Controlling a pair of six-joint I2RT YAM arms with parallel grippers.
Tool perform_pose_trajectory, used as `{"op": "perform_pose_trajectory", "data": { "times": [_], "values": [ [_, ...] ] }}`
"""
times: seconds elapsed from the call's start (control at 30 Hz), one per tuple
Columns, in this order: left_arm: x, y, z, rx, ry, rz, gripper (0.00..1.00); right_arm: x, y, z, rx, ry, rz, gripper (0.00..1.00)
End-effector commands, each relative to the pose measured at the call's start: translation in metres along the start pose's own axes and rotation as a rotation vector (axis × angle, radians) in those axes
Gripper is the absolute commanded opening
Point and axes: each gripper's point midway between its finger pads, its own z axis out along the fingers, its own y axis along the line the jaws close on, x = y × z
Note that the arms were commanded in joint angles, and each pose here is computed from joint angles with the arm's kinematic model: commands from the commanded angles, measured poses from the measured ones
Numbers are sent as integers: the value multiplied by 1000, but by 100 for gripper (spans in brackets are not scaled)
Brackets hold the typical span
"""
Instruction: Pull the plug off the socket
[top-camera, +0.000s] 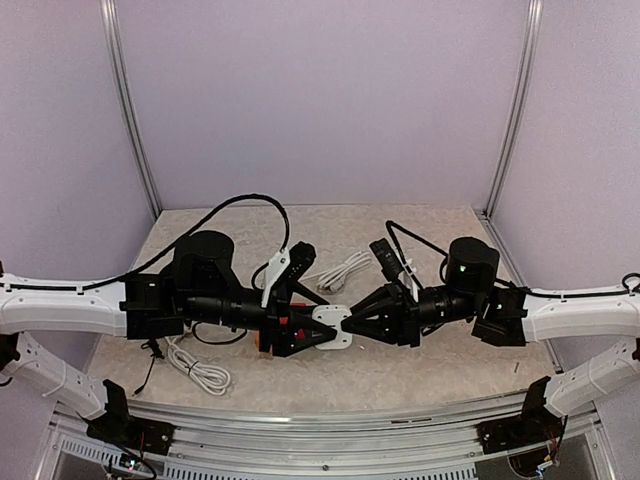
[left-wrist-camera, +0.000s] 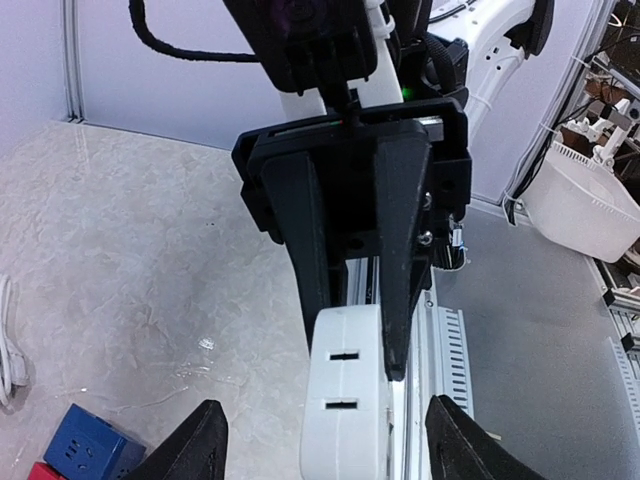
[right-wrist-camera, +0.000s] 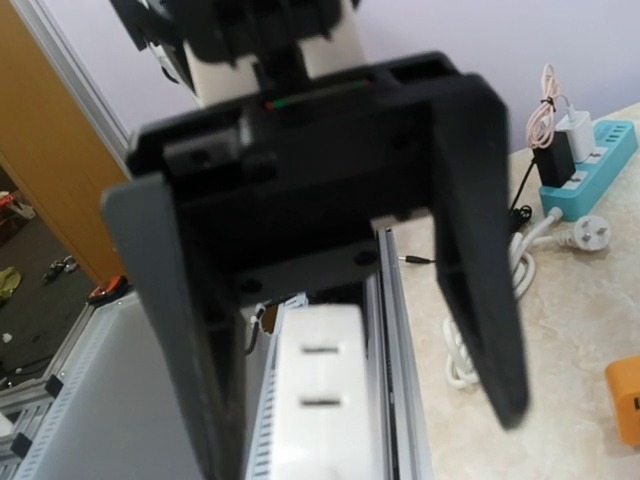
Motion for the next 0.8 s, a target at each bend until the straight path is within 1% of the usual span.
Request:
{"op": "perform_pose_trajectory", "data": {
  "times": [0.0, 0.17, 0.27, 0.33, 0.47, 0.57, 0.7, 0.77],
  "values": [
    [-1, 0, -7, -2, -12, 4, 64, -5, 7, -2, -17, -23, -28, 0],
    [1, 16, -4, -67, 4, -12, 53, -6, 8, -1, -25, -25, -24, 0],
    [3, 21, -2, -75, 22, -17, 48, -6, 8, -1, -25, -24, -24, 0],
    [2, 19, -2, -55, 16, -22, 47, -4, 8, -1, -24, -21, -24, 0],
    [-3, -2, -8, 55, -12, -9, 47, -2, 8, -2, -25, -19, -27, 0],
    [-4, -7, -12, 92, -23, -13, 46, -1, 8, -2, -25, -18, -24, 0],
    [-10, -6, -17, 98, -48, -20, 40, 0, 8, -1, -30, -16, -20, 0],
    [-12, -6, -18, 105, -53, -28, 35, 0, 8, -1, -35, -15, -20, 0]
  ]
}}
